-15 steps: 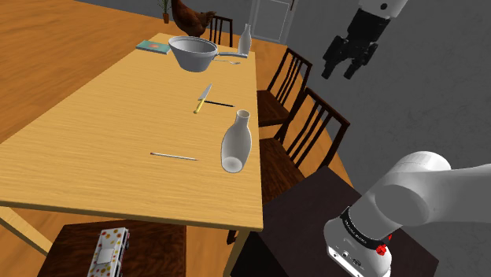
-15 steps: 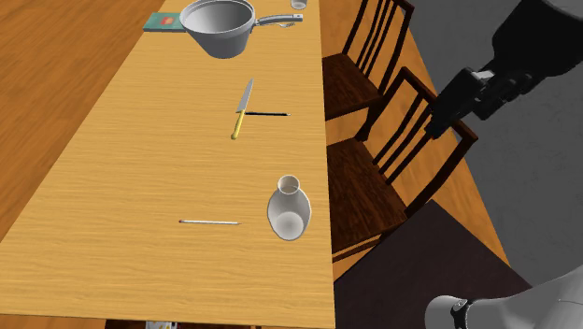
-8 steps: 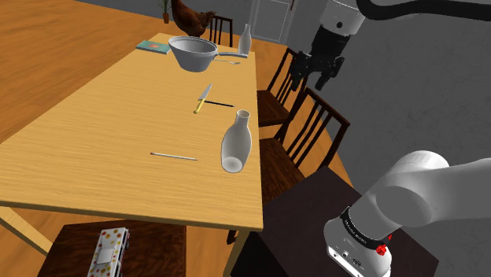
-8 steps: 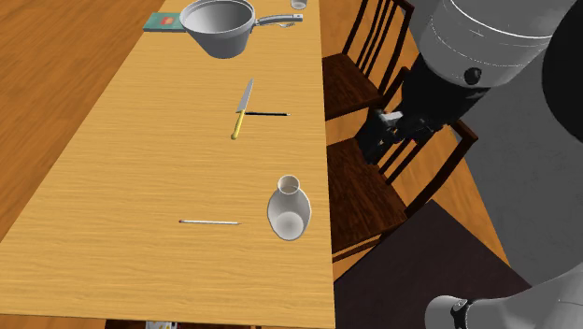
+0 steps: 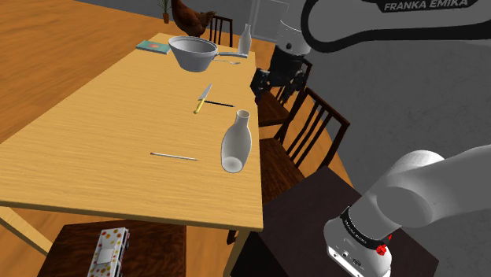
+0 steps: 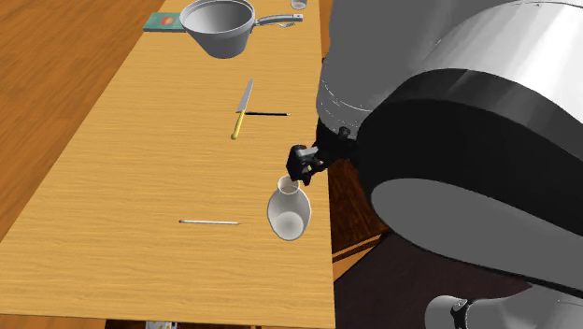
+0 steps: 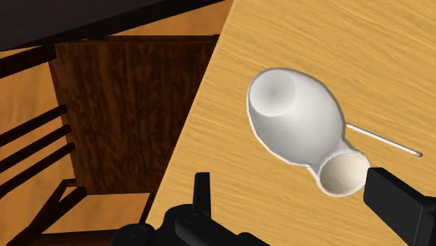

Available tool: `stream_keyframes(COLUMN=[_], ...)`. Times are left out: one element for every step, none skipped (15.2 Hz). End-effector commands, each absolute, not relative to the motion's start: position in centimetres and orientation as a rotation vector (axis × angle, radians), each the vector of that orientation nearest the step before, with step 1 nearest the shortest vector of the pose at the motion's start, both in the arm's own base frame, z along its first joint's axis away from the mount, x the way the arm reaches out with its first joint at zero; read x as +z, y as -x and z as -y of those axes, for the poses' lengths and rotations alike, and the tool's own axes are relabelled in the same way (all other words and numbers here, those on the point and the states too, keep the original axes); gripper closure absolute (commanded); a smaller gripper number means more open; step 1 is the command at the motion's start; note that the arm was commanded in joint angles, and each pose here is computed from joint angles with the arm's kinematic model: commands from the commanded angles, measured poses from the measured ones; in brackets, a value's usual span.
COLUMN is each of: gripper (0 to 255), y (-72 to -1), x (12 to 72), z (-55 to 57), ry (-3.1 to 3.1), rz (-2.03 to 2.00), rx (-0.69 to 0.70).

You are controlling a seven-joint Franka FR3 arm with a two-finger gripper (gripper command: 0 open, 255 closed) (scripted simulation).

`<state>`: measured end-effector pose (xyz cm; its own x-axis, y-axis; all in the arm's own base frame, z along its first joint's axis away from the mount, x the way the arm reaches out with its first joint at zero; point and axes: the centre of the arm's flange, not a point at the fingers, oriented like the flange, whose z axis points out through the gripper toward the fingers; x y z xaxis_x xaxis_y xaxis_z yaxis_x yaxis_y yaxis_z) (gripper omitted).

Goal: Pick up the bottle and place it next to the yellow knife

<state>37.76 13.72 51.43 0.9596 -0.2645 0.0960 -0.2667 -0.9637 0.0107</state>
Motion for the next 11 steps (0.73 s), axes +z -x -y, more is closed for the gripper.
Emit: stream_keyframes(gripper=[0,0,0,0,0,0,0,0,0,0,0], y=[-38.7,-39.3,-39.9,-40.5,-41.1,-41.3,-41.4,-41.4,-41.5,-41.5,-41.6], x=[50.0,49.3,48.6,47.8,47.1,46.9,46.4,45.8,45.3,44.8,44.3], z=[-15.7,-16.7,-17.7,-18.7,-19.7,-20.0,-20.0,-19.9,-19.9,-19.9,-19.9], ry=[-3.079,-3.075,-3.071,-3.067,-3.063,-3.061,-3.061,-3.061,-3.061,-3.061,-3.061], rz=[0.431,0.437,0.442,0.448,0.453,0.455,0.455,0.455,0.455,0.455,0.455], rx=[0.153,0.155,0.158,0.160,0.163,0.164,0.164,0.164,0.164,0.164,0.164])
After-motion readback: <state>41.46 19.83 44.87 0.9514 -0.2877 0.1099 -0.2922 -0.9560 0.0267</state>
